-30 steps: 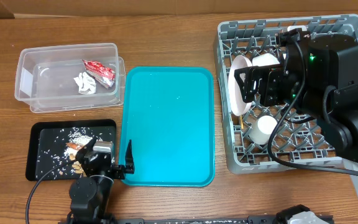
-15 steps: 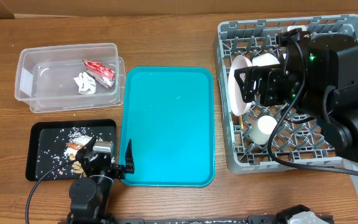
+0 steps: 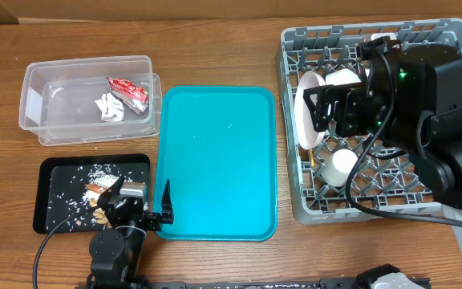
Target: Sort waste into correct bins and load items into the dishwasher
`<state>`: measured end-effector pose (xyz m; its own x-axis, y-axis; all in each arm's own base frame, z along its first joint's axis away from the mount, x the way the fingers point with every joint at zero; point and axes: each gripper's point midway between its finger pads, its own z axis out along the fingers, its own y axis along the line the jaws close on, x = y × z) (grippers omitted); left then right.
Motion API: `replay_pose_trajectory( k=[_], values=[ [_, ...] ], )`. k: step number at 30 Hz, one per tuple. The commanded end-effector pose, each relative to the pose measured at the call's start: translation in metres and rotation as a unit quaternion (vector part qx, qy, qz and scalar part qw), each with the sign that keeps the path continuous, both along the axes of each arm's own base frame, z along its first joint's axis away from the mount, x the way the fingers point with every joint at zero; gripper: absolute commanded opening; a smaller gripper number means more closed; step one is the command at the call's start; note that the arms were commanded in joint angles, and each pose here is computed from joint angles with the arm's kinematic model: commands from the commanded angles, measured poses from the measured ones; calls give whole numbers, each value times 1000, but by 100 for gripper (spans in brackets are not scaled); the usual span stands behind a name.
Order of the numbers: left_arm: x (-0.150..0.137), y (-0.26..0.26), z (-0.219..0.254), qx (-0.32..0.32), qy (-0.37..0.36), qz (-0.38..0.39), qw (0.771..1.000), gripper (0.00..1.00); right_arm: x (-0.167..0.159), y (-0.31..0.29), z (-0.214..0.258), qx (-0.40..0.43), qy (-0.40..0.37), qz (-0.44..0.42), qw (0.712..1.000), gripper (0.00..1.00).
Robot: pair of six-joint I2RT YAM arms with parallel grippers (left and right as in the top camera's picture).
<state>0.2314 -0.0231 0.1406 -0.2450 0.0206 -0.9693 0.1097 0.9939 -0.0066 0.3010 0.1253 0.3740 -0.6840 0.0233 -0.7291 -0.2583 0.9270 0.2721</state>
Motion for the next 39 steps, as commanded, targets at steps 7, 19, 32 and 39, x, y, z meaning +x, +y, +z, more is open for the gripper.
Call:
replay_pose_trajectory(
  k=[7,19,32,39],
  values=[
    [0,0,-1,2,-4,-2,1000,100,-12,-27,38,-68,-201,1,977,100],
    [0,0,-1,2,-4,-2,1000,100,-55,-70,-85,-99,-241,-36,965,100],
    [0,0,-1,2,-4,-2,1000,100,-67,-88,-174,-94,-280,-72,953,100],
    [0,0,-1,2,-4,-2,1000,100,-65,-88,-204,-86,-311,-73,944,100]
  ],
)
